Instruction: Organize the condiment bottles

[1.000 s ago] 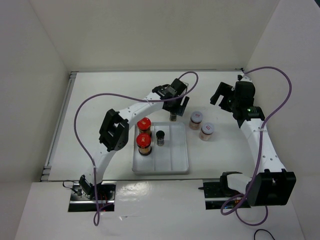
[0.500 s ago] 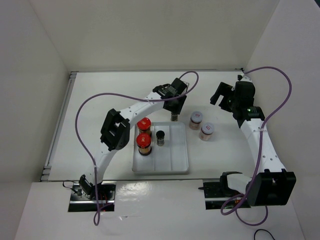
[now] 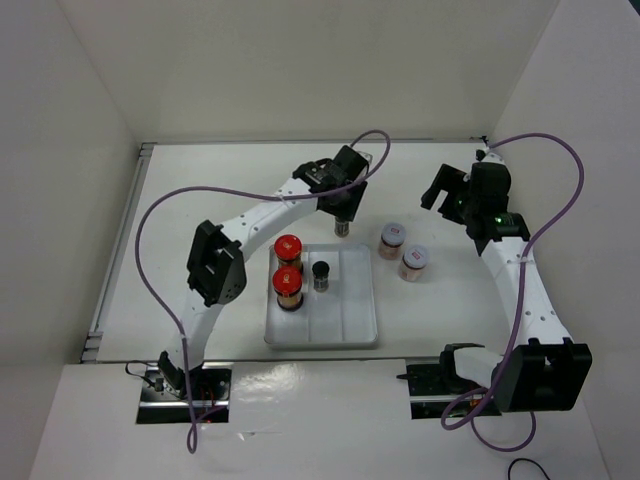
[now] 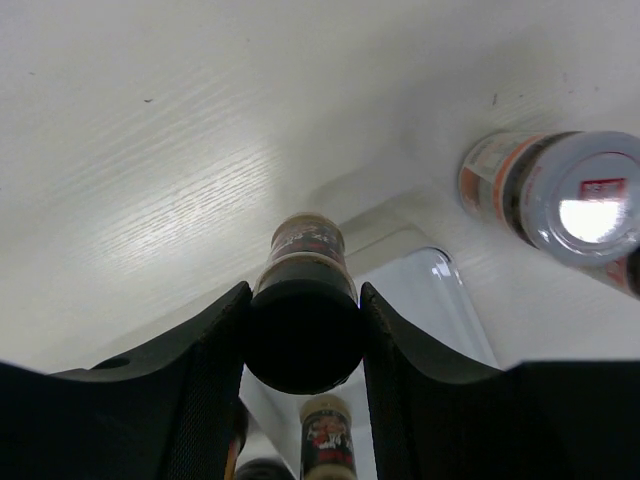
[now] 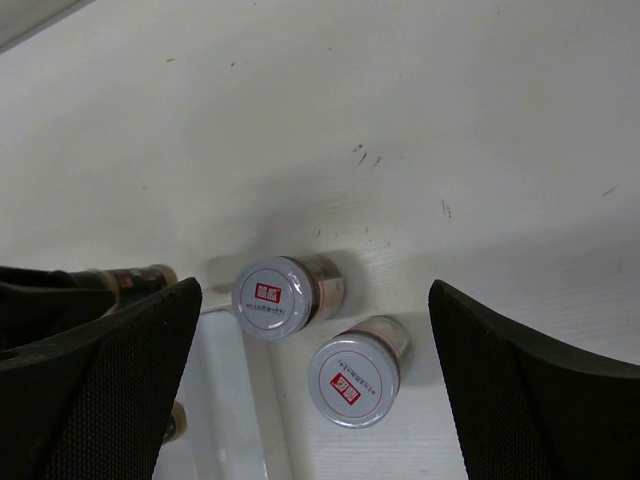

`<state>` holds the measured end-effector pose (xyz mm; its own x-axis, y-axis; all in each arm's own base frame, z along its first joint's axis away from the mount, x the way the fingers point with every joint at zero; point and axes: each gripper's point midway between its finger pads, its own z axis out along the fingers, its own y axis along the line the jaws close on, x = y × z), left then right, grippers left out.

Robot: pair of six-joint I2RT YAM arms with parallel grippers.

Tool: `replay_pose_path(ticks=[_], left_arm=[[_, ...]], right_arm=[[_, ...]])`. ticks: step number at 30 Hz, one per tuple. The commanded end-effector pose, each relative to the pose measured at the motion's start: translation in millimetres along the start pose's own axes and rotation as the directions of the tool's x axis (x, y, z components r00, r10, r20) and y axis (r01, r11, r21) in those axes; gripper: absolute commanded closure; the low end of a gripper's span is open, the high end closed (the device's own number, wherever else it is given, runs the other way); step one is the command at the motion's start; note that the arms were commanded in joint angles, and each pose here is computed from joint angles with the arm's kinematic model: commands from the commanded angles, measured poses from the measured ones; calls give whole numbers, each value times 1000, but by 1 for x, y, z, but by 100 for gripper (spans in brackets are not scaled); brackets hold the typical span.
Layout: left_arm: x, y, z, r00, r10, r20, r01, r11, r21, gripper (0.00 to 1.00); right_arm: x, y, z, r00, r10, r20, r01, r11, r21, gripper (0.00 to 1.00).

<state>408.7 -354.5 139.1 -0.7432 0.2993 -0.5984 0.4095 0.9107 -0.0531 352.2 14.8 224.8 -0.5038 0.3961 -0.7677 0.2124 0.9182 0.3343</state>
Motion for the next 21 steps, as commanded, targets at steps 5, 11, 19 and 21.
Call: replay_pose_path(ticks=[5,11,19,21], left_arm=[[-22,17,-77,994,5,106,-3,1000,-16,58],[8,27,-76,998,-5,64,8,999,-38,58],[32,25,-60,1000,-20,21,21,1000,-17,58],[35,25,-57,999,-29,20,29,999,-17,58]], right_arm=[[6,-6,5,1000,10,-18,-10,1000,11,1],[8,-4,9,1000,10,-22,-10,1000,-9,1],[21,-8,24,998,3,-71,-3,1000,1,1],[22,-7,24,997,-6,-75,5,1000,-10,1]])
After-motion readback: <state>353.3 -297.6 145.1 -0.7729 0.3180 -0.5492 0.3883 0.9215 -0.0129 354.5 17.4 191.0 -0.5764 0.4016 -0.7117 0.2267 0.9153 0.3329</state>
